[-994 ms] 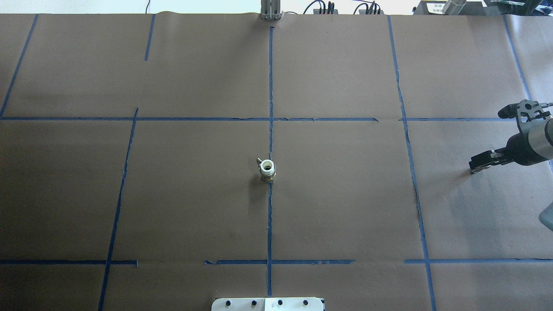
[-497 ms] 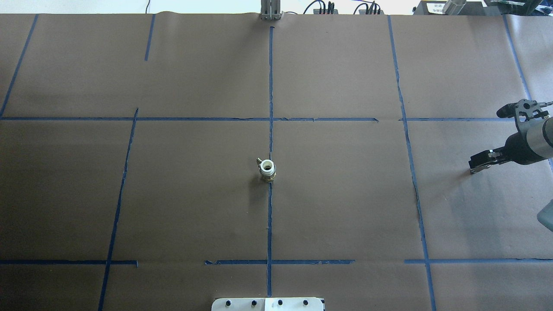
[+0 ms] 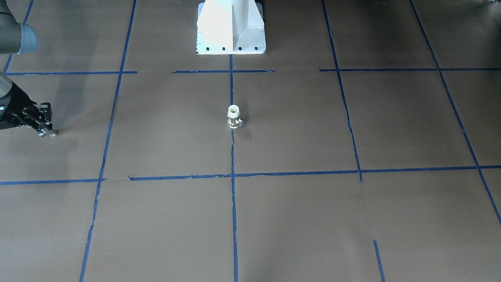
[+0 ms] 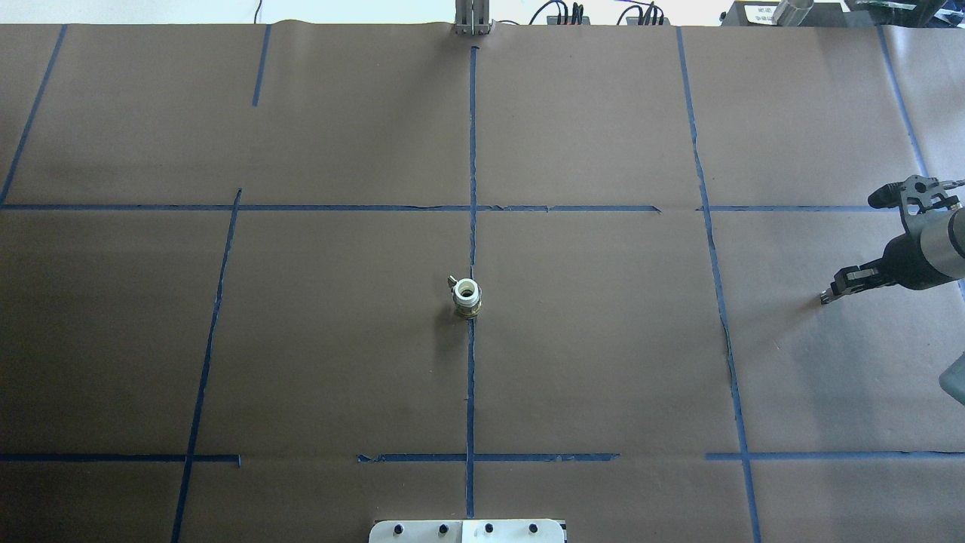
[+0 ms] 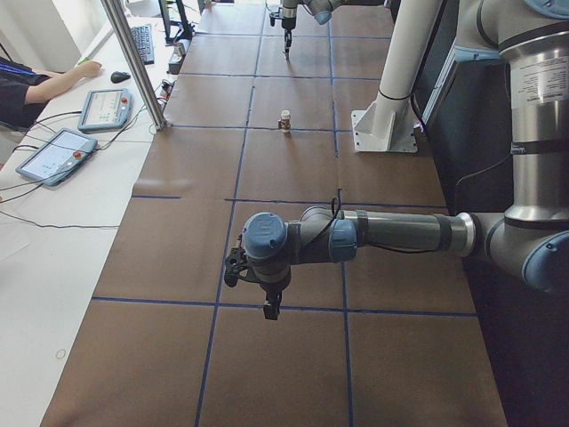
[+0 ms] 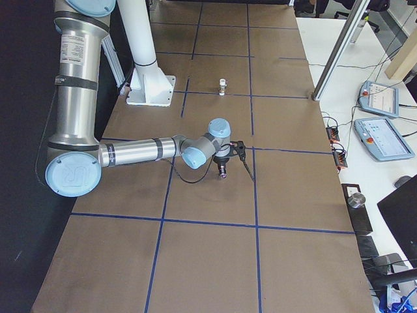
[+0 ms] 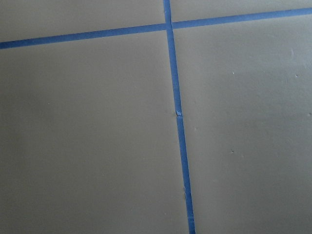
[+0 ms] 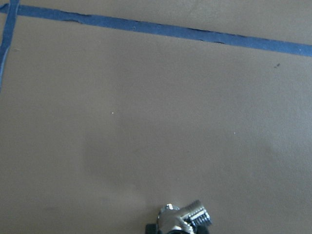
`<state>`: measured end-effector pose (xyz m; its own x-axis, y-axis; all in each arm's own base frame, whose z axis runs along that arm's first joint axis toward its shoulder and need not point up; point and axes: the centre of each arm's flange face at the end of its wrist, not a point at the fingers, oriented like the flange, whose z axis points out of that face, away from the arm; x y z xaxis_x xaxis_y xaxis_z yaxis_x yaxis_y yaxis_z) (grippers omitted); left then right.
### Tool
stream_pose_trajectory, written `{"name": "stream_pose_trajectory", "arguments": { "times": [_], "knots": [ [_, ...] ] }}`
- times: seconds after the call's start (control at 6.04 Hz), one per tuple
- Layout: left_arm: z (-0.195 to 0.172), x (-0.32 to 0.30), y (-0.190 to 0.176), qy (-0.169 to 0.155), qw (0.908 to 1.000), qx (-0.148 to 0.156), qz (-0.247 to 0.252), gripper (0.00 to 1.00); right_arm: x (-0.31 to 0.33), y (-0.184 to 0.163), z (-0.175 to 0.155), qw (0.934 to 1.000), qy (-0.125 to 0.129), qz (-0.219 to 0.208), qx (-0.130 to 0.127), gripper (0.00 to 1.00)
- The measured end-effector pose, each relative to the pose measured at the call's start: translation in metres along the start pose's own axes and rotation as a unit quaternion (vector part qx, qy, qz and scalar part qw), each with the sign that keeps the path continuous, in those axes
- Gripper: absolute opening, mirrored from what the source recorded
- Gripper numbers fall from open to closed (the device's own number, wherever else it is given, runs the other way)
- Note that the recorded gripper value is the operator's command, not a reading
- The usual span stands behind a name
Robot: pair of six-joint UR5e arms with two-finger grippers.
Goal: Assemble PPR valve and pipe with both arms
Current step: 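Lower the right gripper onto the metal pipe fitting and grasp it, then carry the metal fitting with the right gripper over the white valve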
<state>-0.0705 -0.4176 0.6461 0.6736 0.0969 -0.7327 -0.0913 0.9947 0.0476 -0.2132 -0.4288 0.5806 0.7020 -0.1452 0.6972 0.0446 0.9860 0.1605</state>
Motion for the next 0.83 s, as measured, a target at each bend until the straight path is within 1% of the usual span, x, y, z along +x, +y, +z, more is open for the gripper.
{"name": "stream_pose_trajectory", "arguments": {
  "times": [0.17,0.5,0.66,0.83],
  "knots": [
    [-0.001,0.000,-0.001,0.000,1.0000,0.001,-0.003,1.00,0.000,0.001,0.000,1.0000,0.000,0.000,-0.001,0.00],
    [-0.001,0.001,-0.001,0.000,1.0000,0.001,-0.004,1.00,-0.011,-0.004,-0.009,0.9999,-0.009,-0.004,0.006,0.00],
    [-0.001,0.000,-0.001,-0.001,1.0000,0.001,-0.005,1.00,-0.030,-0.015,-0.021,0.9997,-0.018,-0.010,0.012,0.00],
    [0.000,-0.001,-0.001,-0.001,1.0000,-0.001,-0.007,1.00,-0.063,-0.038,-0.039,0.9995,-0.023,-0.012,0.017,0.00]
  ]
}}
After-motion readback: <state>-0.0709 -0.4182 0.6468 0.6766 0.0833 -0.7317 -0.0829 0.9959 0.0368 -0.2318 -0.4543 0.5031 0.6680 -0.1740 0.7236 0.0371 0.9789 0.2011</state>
